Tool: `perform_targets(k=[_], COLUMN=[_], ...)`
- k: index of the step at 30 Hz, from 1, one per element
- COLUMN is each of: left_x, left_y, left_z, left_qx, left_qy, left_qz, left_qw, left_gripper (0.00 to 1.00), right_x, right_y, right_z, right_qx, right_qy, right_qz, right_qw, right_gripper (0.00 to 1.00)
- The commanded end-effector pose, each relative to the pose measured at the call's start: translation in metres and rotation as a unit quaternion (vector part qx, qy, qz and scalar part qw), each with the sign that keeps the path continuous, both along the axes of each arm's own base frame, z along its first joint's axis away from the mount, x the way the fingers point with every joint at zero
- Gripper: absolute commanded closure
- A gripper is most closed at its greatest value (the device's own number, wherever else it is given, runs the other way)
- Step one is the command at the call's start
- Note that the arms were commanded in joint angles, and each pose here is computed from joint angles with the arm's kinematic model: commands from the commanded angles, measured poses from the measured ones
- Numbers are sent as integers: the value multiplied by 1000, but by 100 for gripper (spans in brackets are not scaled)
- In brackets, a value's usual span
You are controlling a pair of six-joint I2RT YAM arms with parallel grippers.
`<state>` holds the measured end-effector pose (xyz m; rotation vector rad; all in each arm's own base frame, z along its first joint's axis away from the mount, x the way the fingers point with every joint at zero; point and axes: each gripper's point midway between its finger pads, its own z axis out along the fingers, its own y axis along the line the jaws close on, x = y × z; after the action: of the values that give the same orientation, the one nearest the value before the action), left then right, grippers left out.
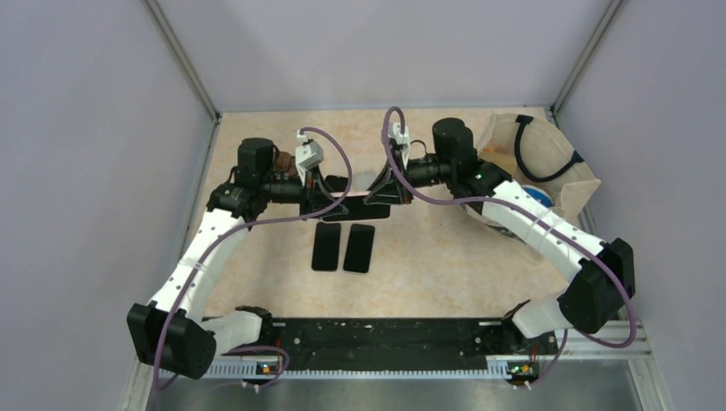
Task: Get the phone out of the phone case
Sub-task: Adjust the phone.
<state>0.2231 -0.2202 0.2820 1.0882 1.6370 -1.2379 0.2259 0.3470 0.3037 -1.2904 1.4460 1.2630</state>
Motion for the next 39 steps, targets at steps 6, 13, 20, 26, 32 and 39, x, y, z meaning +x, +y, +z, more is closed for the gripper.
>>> perform_targets(k=[6,13,20,26,32,39], left_x=[-2,-9,-14,-14,-9,-5], left_y=[8,15,6,-4,-9,-16], left_z=[9,5,18,20,21,20], left_qx=[98,177,184,169,165,159], left_qy=[-86,-105,-117,-117,-118,-112], left_qz=[-23,-38,-42,-42,-38,-37], left_qw=[991,978,975,978,978,980], left_gripper=[100,100,100,100,100,100], right_x=[0,2,-4,-10,-17,-26], right_y=[-16,-26,-18,-10,-4,1], right_z=[23,1,-23,-37,-46,-58], right_qx=[4,-56,-67,-59,-60,-63], right_qy=[-84,-91,-46,-9,3,22], right_qz=[-15,-13,28,60,76,96], right_qw=[996,994,996,996,995,993], right_gripper=[30,22,24,32,36,69])
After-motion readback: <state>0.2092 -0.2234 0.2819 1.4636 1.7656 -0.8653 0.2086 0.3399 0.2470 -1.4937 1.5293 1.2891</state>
